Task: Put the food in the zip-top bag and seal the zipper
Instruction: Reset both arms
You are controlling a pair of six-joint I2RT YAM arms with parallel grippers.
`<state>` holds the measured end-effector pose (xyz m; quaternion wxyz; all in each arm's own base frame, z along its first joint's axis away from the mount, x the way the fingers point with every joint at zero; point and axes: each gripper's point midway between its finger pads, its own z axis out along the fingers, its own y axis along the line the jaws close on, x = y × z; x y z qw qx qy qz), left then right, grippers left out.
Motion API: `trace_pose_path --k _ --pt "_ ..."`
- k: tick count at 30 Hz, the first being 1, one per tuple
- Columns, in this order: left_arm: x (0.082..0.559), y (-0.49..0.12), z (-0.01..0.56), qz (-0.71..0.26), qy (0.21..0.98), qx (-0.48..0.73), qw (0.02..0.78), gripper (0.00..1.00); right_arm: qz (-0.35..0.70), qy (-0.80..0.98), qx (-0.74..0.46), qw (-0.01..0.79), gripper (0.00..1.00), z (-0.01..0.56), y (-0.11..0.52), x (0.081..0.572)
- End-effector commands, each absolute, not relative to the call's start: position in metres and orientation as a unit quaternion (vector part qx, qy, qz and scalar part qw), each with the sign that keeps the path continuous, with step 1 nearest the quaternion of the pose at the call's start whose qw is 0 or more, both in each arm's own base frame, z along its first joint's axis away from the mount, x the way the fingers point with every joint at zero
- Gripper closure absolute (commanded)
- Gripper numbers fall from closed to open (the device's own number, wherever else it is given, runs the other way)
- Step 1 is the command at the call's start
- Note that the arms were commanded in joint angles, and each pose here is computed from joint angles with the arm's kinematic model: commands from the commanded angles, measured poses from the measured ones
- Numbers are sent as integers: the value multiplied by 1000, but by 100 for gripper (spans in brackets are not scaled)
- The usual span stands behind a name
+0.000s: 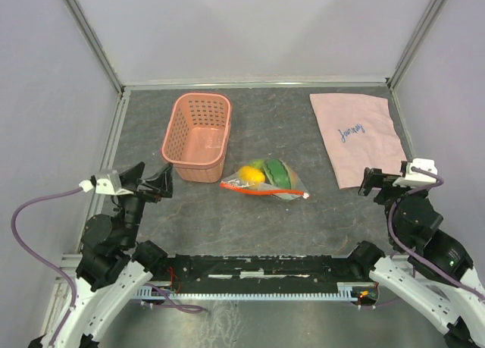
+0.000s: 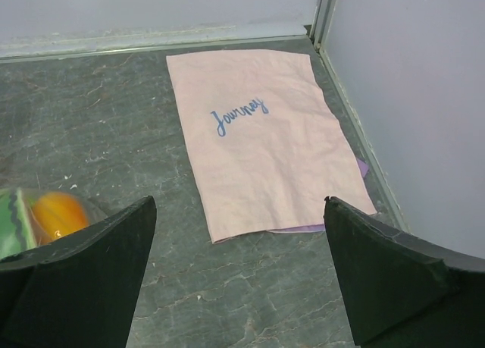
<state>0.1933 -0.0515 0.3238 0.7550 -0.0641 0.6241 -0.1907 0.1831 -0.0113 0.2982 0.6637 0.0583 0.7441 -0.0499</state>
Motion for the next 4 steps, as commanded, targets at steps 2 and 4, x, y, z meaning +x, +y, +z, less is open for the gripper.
trace_pose_path --k 2,4 --pt "197 -49 327 -167 627 -55 759 1 -48 731 75 677 1 305 -16 182" --pt "198 -49 327 -165 627 -51 759 1 -49 731 75 676 1 305 -16 182"
